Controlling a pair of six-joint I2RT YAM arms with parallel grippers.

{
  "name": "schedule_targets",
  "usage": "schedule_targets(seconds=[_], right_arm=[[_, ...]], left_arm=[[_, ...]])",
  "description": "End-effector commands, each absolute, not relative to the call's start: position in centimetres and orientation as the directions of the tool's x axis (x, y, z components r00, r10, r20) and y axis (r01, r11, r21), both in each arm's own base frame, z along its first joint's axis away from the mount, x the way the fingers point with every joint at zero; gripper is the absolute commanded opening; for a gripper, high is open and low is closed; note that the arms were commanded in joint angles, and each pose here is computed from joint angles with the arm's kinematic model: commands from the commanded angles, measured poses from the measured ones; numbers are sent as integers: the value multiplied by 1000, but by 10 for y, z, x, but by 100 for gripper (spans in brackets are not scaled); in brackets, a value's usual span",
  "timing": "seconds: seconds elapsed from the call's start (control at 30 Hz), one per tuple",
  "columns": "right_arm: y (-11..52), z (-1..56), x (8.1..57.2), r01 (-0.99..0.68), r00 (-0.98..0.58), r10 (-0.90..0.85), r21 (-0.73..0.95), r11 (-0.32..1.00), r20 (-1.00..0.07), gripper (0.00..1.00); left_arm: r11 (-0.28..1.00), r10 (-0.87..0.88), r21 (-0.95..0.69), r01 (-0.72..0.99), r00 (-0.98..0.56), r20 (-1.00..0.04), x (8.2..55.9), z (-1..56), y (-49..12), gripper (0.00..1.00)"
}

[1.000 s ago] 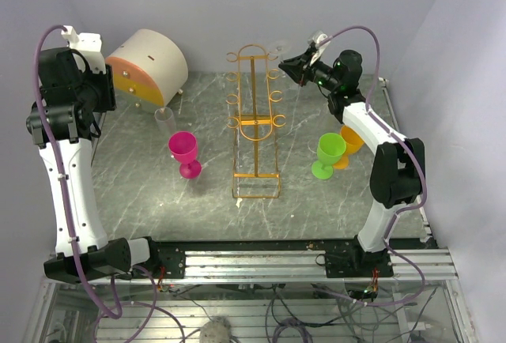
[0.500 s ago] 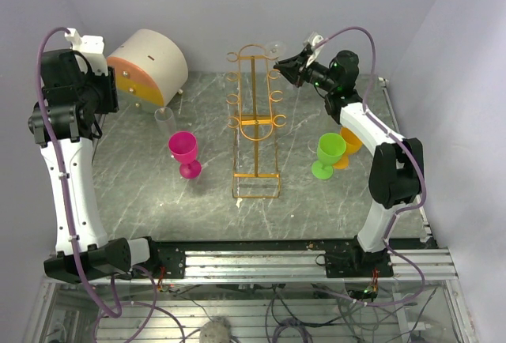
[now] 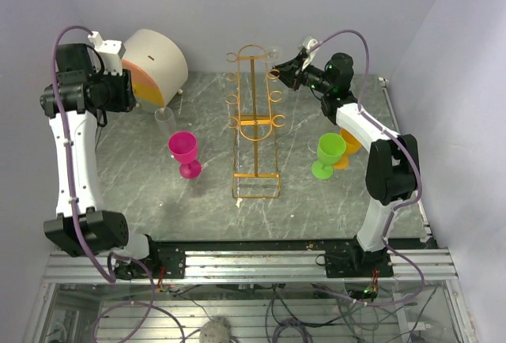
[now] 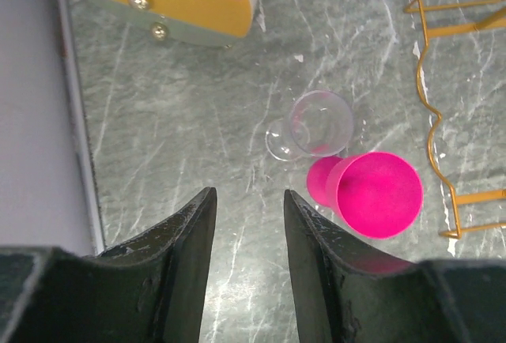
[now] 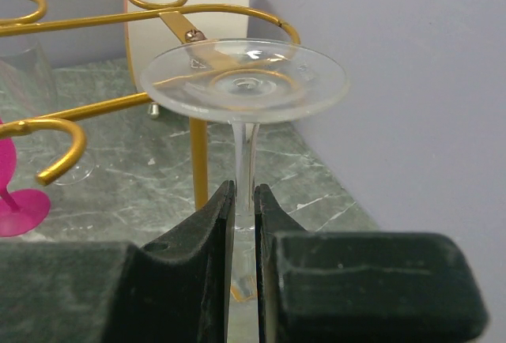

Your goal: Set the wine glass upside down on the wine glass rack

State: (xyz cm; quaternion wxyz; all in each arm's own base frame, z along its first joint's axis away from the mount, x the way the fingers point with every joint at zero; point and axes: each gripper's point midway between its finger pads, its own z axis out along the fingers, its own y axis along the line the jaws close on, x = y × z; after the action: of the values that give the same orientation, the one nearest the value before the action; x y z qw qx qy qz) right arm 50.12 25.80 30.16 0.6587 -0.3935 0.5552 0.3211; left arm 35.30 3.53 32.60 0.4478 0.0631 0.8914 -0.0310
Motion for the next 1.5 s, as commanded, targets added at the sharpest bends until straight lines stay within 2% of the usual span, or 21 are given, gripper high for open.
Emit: schedule_targets(seconds=[0.0,0.1,0.27,0.33,0.4,0.43,0.47,0.5,0.63,0.87,1.1,1.2,1.3,1.47], right_arm=[[263,314,499,-855,249,30,-205,477,-968,0],[261,314,501,-849,243,43,-191,492,-969,4],[258,323,500,-831,264,53,-200,519,-963,28],[256,328,498,-825,273,51,-206,527,-961,46],[254,332,495,-819,281,53,-211,533,-958,55],[253,334,493,-816,285,57,-211,539,-957,63],[252,337,490,-814,286,63,-208,543,-956,93],[251,338,488,-812,288,67,-207,546,-955,99],[242,343,477,-781,301,51,-216,585,-952,100],[204,330,464,-616,260,-106,-249,748,-960,100],[149,301,443,-395,117,-167,-200,897,-979,100],[133,314,415,-335,107,-86,-117,935,-991,100],[124,330,387,-304,70,100,74,950,-993,100],[145,355,338,-461,-10,214,195,866,-977,100]], left_arm=[[962,105,-79,263,-617,-780,360,322,13,50],[947,98,-116,299,-615,-782,371,325,5,50],[933,86,-160,323,-631,-771,391,316,-4,48],[927,83,-179,330,-644,-760,396,311,-11,46],[925,89,-184,332,-661,-745,400,303,-17,44],[926,93,-181,331,-665,-741,401,299,-19,44],[927,94,-179,330,-665,-741,401,297,-20,43],[929,96,-172,327,-664,-742,402,296,-21,43],[943,109,-142,301,-682,-723,404,283,-16,41],[951,101,-145,273,-718,-688,409,260,-13,36],[948,109,-153,279,-738,-666,410,248,-20,35],[952,115,-141,270,-746,-656,411,240,-19,35],[957,121,-128,261,-757,-643,413,232,-17,34],[958,128,-120,259,-767,-628,415,223,-18,34]])
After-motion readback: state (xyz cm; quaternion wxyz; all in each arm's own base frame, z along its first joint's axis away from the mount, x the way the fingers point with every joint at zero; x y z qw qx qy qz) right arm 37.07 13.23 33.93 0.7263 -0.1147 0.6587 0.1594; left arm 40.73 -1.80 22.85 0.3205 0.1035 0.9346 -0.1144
